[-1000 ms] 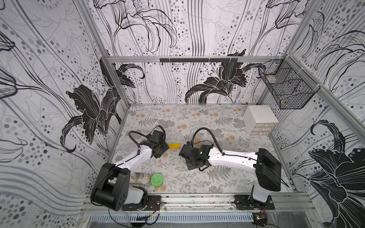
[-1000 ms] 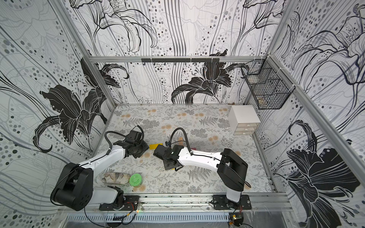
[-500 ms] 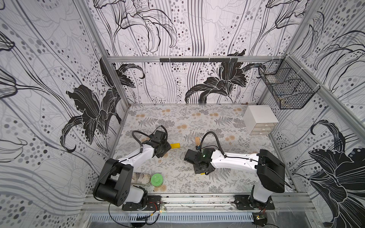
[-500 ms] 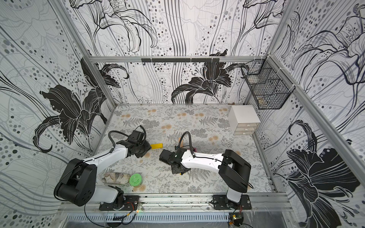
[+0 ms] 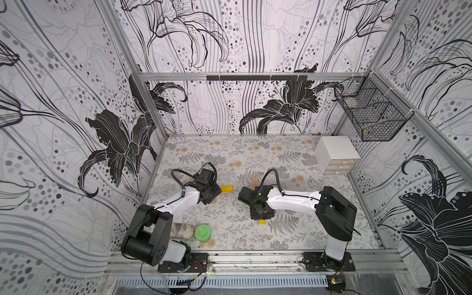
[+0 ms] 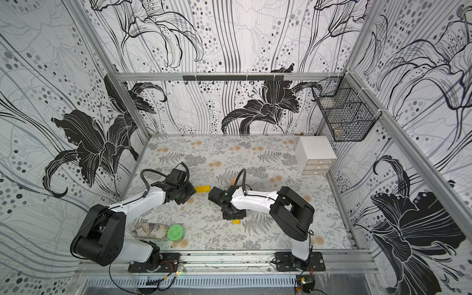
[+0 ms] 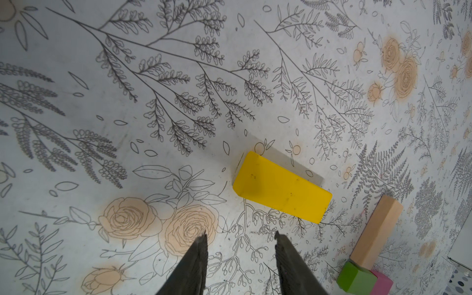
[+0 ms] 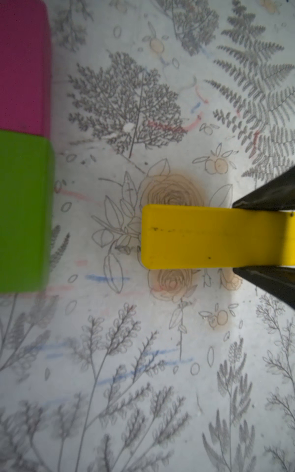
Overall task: Assemble the letter h with building blocks
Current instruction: Assemble the building block at the center of the board.
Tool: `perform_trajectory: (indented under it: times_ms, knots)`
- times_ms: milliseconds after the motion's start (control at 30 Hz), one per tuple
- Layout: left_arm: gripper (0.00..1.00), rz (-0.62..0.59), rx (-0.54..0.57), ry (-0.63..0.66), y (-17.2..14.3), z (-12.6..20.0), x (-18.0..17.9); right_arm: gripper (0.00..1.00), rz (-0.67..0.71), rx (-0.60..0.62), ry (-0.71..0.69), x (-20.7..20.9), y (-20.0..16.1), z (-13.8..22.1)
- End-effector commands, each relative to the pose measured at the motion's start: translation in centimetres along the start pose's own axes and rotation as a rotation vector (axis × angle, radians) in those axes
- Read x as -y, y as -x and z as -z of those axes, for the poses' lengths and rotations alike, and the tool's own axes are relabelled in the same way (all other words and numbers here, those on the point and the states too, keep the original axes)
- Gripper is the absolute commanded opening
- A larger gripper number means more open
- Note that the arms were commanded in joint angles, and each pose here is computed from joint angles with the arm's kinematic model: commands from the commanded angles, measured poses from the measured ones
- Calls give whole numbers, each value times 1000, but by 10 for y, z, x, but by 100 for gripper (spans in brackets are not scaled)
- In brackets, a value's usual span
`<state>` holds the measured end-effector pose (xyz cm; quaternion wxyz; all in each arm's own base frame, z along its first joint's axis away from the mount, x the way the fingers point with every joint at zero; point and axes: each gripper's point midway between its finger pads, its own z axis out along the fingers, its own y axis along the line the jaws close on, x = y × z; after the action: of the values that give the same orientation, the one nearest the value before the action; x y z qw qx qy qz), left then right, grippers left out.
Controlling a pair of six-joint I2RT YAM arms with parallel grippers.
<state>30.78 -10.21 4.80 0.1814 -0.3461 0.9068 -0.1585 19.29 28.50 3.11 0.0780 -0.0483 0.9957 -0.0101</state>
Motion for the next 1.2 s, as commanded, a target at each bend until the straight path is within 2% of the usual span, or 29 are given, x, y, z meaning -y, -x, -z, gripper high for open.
perform_trajectory:
  times_ms: [0, 67, 300, 667, 1167]
  knots:
    - [46, -13, 29, -41, 9, 6, 16, 45, 4, -7, 3, -2, 0, 4]
    - [46, -16, 31, -39, 10, 7, 16, 49, 1, -9, -3, 1, -1, 4]
    - [46, -18, 32, -38, 9, 7, 15, 52, -7, -25, 11, 1, -7, -1]
    - [46, -19, 34, -36, 7, 8, 12, 28, -9, -37, 13, -1, -6, -3]
    - [46, -24, 33, -33, 7, 7, 12, 25, -32, -44, 11, 1, 13, -13]
